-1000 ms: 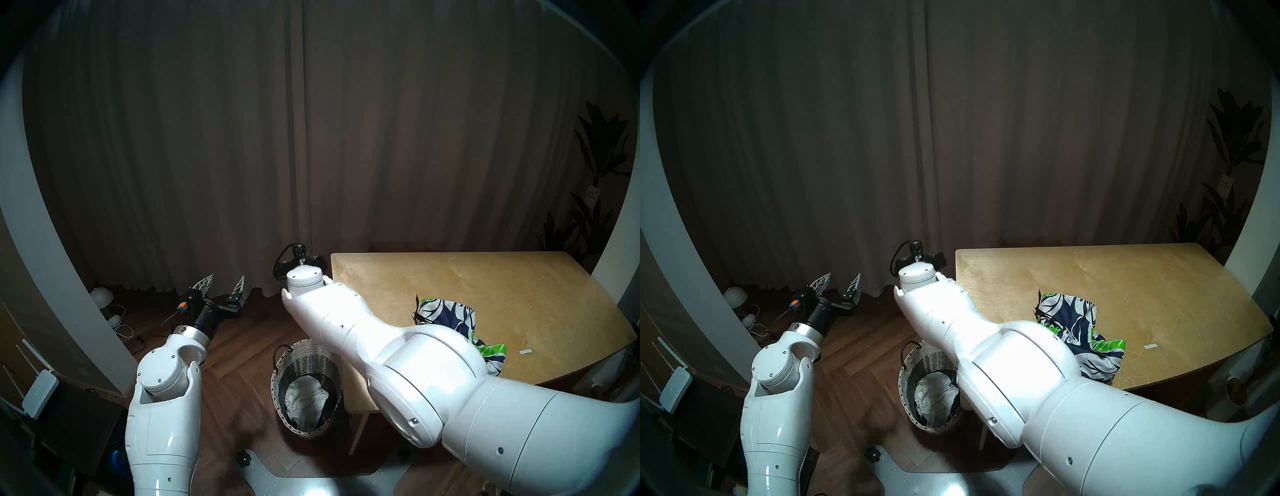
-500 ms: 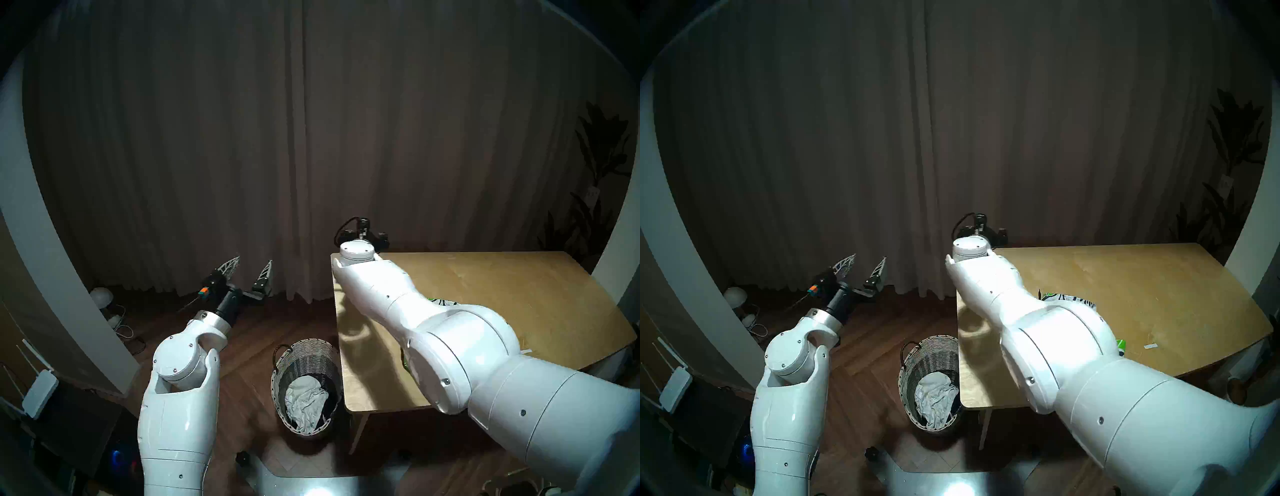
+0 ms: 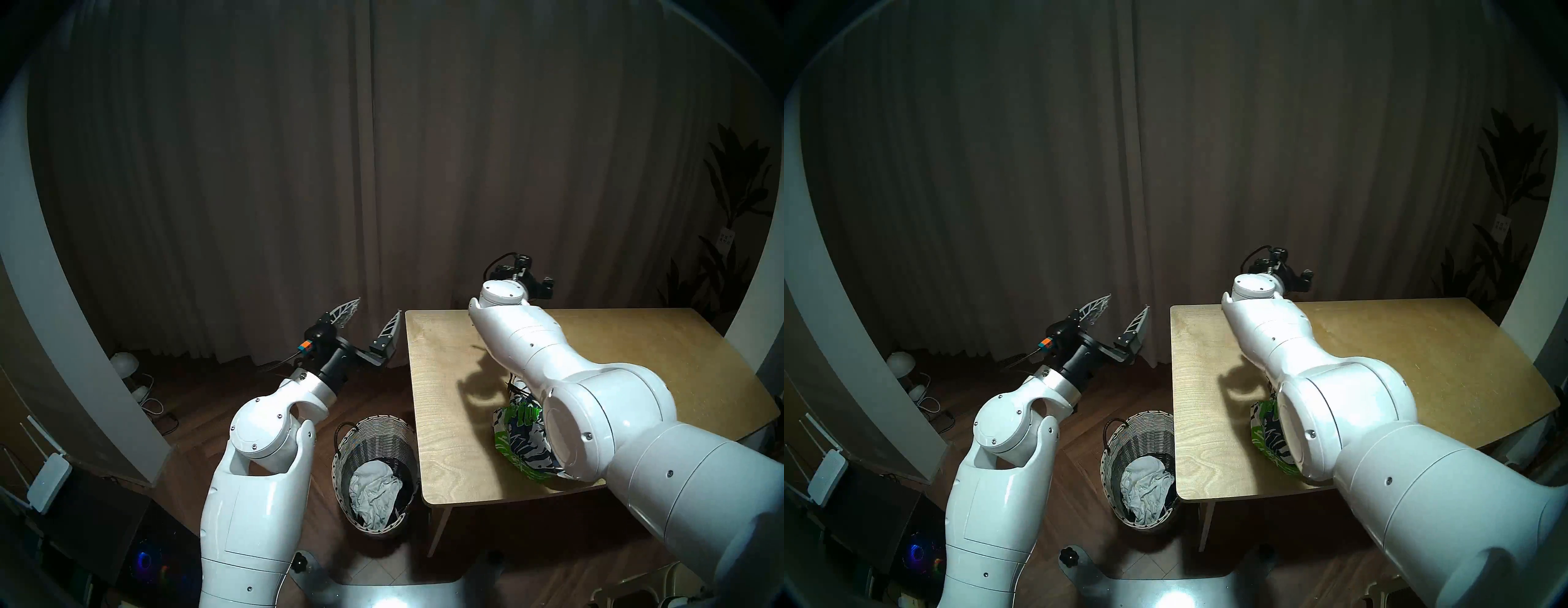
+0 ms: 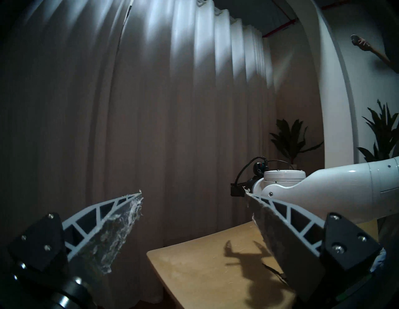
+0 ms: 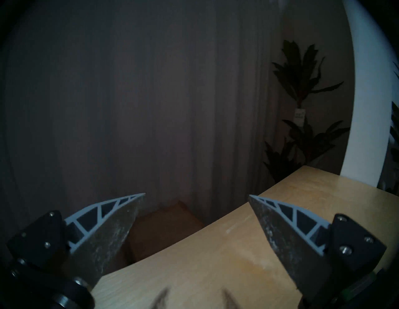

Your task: Toss clothes into the laundry hamper

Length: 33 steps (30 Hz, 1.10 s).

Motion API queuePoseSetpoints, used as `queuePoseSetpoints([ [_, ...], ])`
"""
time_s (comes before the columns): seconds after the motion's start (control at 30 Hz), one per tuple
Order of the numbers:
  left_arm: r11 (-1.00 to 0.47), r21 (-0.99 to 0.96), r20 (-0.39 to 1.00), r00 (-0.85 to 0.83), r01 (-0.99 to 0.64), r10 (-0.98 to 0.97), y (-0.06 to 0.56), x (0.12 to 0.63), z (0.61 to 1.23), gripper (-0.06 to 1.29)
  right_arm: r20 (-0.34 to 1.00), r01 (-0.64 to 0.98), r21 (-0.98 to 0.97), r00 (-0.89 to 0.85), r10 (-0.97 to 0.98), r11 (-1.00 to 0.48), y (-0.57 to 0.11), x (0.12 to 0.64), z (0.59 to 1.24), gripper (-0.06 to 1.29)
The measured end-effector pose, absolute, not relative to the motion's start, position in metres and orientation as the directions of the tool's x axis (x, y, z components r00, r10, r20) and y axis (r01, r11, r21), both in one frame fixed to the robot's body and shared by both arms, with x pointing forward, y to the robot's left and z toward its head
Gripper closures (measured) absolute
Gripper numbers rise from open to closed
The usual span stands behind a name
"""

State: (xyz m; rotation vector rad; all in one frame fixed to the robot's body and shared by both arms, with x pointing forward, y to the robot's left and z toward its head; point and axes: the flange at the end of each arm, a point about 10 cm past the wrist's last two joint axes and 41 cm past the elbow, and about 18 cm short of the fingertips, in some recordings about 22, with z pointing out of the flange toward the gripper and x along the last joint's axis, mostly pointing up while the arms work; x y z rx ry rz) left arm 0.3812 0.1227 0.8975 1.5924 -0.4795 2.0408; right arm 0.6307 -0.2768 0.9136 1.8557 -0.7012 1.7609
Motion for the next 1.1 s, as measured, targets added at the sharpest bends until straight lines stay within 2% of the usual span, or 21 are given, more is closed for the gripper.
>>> queuePoseSetpoints([
  [0.43,-0.691,-0.034,0.993,-0.103,-0.722,0.059,0.07,0.367,0.881,0.02,0.995,-0.768,-0.01,-0.069,0.067,-0.64,-0.383,0.615,0.95,-0.02],
  [0.6,-0.635,-0.037,0.999,-0.048,-0.771,-0.001,0.051,0.361,0.866,0.03,0.989,-0.751,0.027,-0.075,0.125,-0.66,-0.408,0.607,0.949,-0.02],
  [0.77,-0.568,0.05,0.998,0.065,-0.822,-0.007,0.035,0.358,0.846,0.02,0.981,-0.704,0.059,-0.09,0.172,-0.708,-0.425,0.6,0.949,-0.02],
  [1.1,-0.536,0.16,0.971,0.231,-0.829,-0.067,0.015,0.372,0.798,0.03,0.977,-0.582,0.069,-0.124,0.172,-0.81,-0.418,0.594,0.939,-0.02],
])
